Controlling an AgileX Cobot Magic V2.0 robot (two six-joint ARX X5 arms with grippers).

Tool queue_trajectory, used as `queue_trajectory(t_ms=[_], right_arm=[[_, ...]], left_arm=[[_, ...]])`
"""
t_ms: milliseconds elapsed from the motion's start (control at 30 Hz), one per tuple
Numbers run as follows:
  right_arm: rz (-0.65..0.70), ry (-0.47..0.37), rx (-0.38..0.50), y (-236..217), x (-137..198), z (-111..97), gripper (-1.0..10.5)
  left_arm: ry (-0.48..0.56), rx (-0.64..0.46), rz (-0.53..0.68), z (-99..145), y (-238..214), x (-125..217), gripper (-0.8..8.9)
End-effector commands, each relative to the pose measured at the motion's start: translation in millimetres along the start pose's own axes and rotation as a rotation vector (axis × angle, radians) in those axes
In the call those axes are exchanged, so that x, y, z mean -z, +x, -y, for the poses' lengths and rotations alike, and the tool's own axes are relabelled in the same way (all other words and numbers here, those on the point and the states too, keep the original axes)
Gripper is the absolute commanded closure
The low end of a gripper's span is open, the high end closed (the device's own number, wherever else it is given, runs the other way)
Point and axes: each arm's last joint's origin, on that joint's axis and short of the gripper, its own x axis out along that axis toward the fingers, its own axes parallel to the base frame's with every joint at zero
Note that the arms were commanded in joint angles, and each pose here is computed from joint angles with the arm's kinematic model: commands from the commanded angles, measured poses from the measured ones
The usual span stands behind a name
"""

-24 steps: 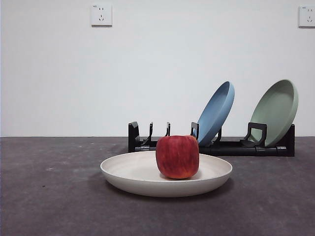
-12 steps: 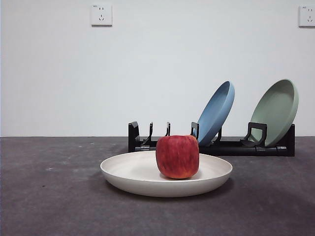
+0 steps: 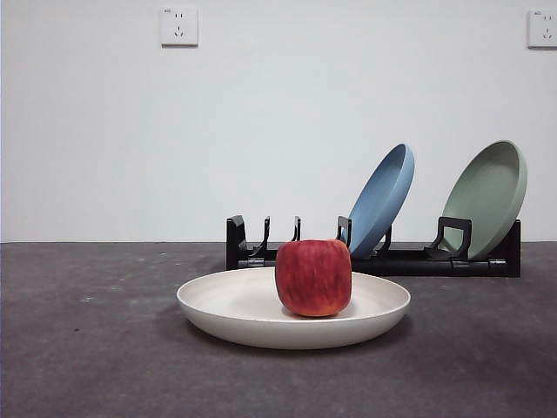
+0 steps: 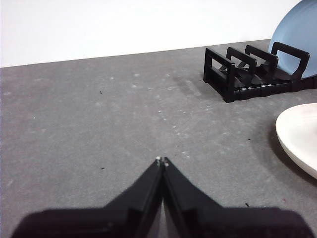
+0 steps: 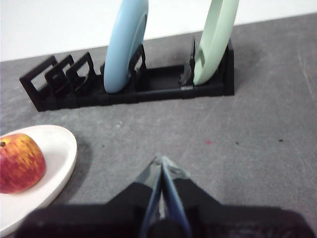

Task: Take the yellow plate from the plate rack,put the plate on the table,take the apple from the table,put the apple in the plate

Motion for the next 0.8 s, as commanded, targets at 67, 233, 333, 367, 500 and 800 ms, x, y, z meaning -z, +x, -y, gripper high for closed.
queue_trajectory(t_ms=[67,233,333,367,500,800], right_arm=[[-0.006,0.028,0.004,1.5,4.1,0.8,9.5],[-0.004,0.051,0.004,1.5,3.9,0.7,9.5],[-0.007,0.052,0.004,1.7,4.1,0.7,9.5],[-0.007,0.052,0.004,1.8,4.1,0.8,9.5],[-0.008,0.052,0.004,1.8,4.2,0.8,9.5],[-0.009,0.052,0.004,1.8,4.2,0.8,9.5]], left_arm=[[-0.006,-0.006,-0.009,-0.3,1.2,4.1,8.17],[-0.006,-0.006,-0.009,-0.3,1.2,4.1,8.17],[-0.006,-0.006,-0.009,-0.3,1.2,4.1,8.17],[-0.006,-0.006,-0.009,-0.3,1.2,4.1,8.17],[-0.006,-0.006,-0.009,-0.3,1.2,4.1,8.17],[-0.006,-0.006,-0.009,-0.3,1.2,4.1,8.17]])
